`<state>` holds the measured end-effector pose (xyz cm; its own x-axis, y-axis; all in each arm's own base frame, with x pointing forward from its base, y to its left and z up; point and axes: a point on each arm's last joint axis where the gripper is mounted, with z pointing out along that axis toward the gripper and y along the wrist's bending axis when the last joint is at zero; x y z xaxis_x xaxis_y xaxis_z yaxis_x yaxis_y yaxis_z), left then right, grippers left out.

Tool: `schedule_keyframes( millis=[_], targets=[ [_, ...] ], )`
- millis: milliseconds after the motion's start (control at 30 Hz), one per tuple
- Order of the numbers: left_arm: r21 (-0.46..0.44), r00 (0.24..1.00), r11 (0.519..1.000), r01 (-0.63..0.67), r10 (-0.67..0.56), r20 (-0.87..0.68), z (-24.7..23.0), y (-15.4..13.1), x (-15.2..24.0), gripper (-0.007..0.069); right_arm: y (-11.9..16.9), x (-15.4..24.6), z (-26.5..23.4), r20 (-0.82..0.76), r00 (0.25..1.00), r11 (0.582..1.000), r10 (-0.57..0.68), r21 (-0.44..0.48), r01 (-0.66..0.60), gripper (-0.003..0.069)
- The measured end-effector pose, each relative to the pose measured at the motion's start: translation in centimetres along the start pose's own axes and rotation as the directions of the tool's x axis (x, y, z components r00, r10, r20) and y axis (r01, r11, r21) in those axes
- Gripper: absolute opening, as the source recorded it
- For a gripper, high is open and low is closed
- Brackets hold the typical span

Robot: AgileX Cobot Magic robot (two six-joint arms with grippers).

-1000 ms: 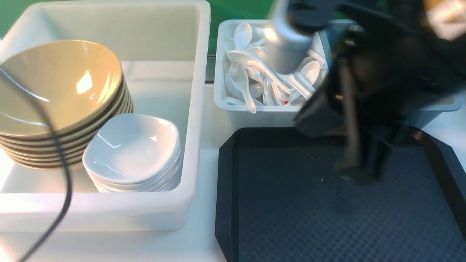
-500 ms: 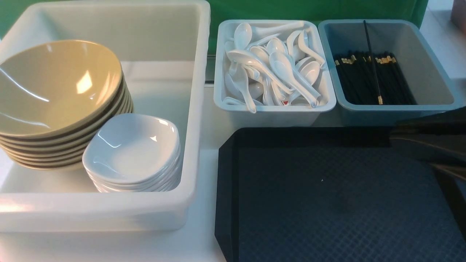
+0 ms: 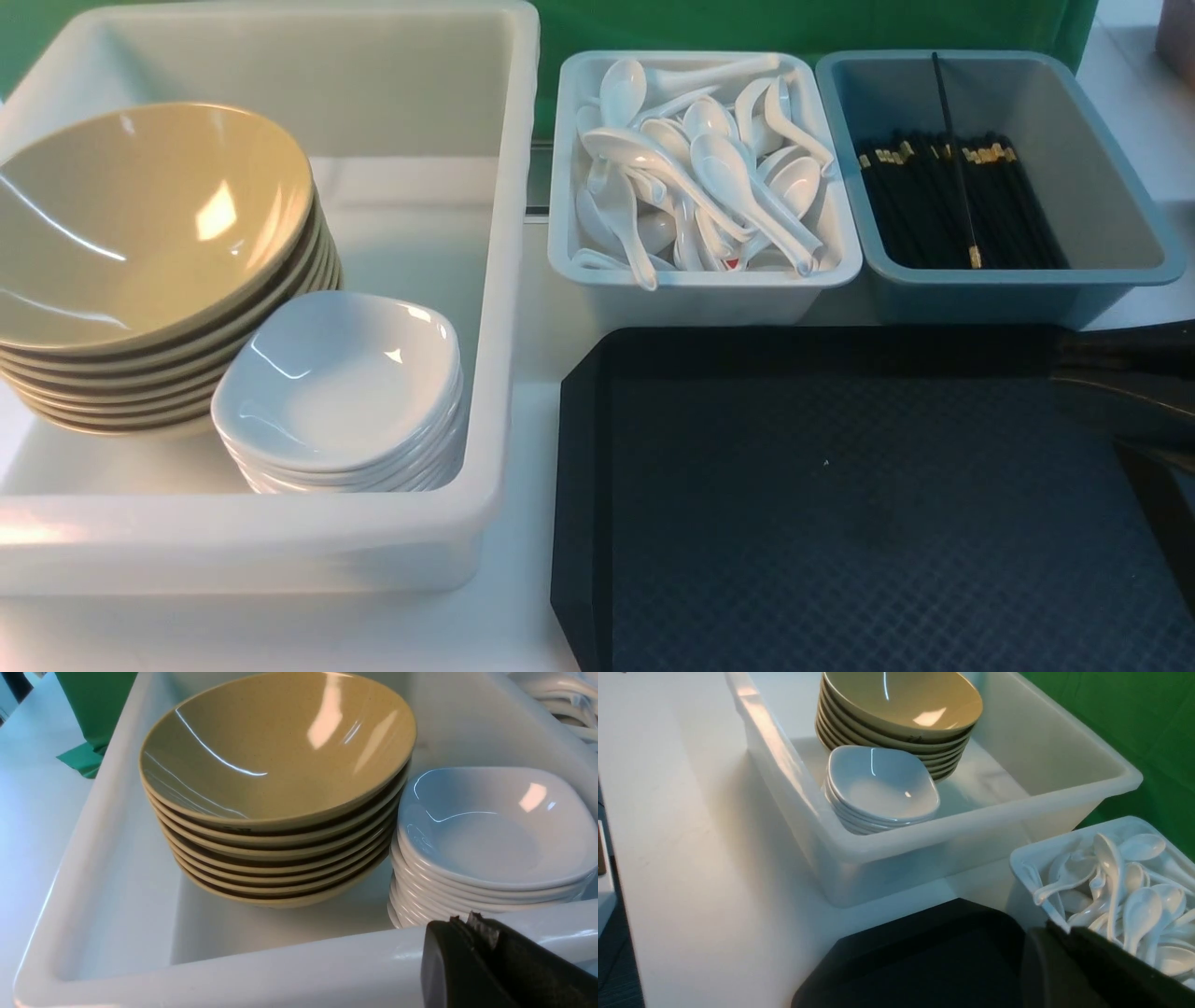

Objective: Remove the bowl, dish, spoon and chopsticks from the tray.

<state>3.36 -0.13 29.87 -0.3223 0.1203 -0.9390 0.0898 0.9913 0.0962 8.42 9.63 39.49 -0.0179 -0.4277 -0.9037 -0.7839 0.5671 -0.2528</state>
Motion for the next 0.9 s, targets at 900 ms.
schedule_keyframes(
  millis=[900],
  targets=[
    [0.002,1.000,1.000,0.017,-0.017,-0.001,0.0,0.0,0.0,-0.0011,-1.4,10.1,-2.9,0.262,0.931,0.802,0.254,0.480,-0.354,0.0031]
  ],
)
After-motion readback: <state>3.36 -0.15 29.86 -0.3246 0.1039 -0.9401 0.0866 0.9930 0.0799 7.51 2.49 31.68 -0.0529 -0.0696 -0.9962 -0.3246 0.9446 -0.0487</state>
